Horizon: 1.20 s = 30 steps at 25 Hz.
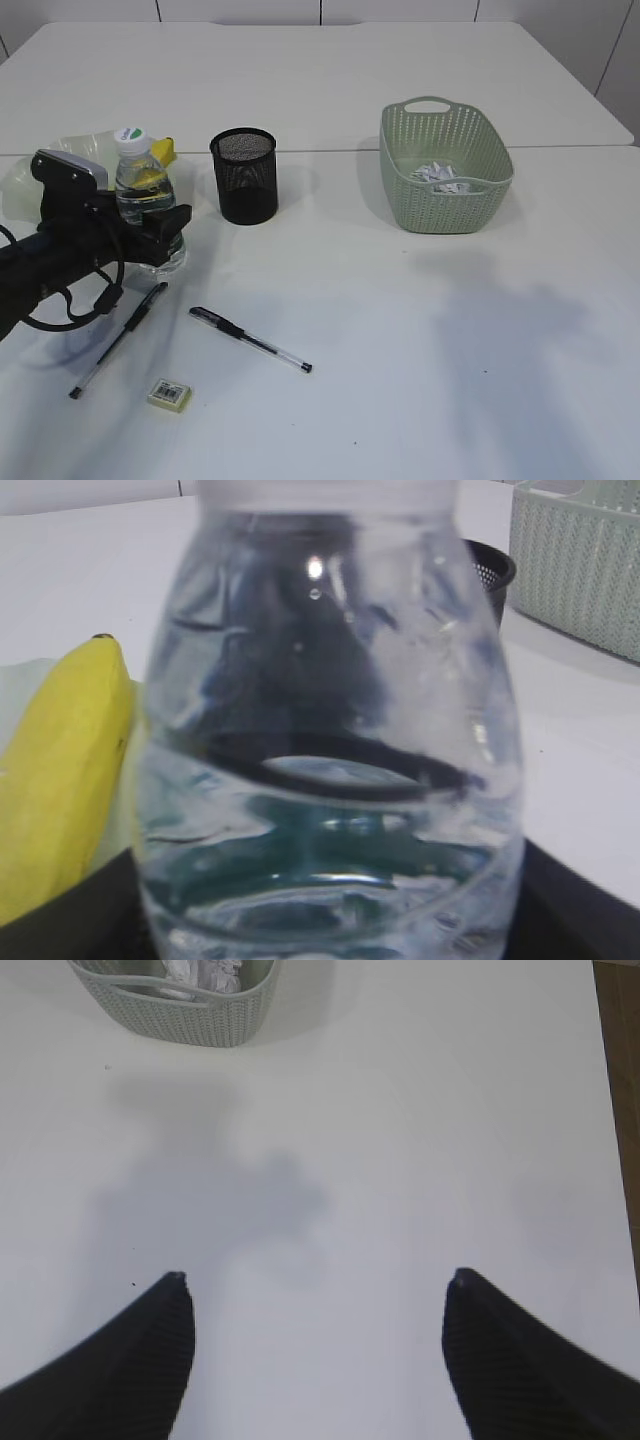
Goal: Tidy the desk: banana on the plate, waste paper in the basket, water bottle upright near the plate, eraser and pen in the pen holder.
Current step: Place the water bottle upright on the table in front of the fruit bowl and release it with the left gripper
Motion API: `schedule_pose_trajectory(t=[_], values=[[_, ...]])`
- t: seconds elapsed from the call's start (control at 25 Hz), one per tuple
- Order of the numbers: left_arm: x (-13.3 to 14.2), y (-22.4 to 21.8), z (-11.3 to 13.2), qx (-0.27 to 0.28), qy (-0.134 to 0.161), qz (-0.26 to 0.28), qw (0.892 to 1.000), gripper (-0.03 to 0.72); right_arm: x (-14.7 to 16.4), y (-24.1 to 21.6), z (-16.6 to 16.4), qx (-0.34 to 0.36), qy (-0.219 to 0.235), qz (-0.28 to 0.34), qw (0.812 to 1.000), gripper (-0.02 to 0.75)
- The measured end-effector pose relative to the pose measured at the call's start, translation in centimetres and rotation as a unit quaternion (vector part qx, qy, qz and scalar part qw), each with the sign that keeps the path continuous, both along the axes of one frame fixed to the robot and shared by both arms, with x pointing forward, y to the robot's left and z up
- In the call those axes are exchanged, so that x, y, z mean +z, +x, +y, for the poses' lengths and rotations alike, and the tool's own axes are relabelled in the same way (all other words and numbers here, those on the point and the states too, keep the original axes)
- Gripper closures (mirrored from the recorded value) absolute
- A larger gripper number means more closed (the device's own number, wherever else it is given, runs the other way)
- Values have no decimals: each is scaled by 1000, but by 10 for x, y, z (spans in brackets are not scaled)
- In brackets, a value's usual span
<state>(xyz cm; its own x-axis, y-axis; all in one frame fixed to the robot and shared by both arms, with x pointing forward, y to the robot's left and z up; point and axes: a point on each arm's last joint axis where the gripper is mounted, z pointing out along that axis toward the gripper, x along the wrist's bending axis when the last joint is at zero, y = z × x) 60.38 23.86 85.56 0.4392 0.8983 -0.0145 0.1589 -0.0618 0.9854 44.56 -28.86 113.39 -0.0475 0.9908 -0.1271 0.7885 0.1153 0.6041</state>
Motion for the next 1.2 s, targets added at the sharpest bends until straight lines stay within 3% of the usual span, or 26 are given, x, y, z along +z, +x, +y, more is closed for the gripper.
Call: schedule_pose_trajectory(t=[0.44, 1.2], values=[[3, 0, 0, 0, 0, -4, 1000, 139, 0, 0, 0, 0, -2, 0, 1000, 165], [50, 2, -1, -7, -3, -68, 998, 138, 0, 0, -1, 0, -8, -1, 1000, 165]])
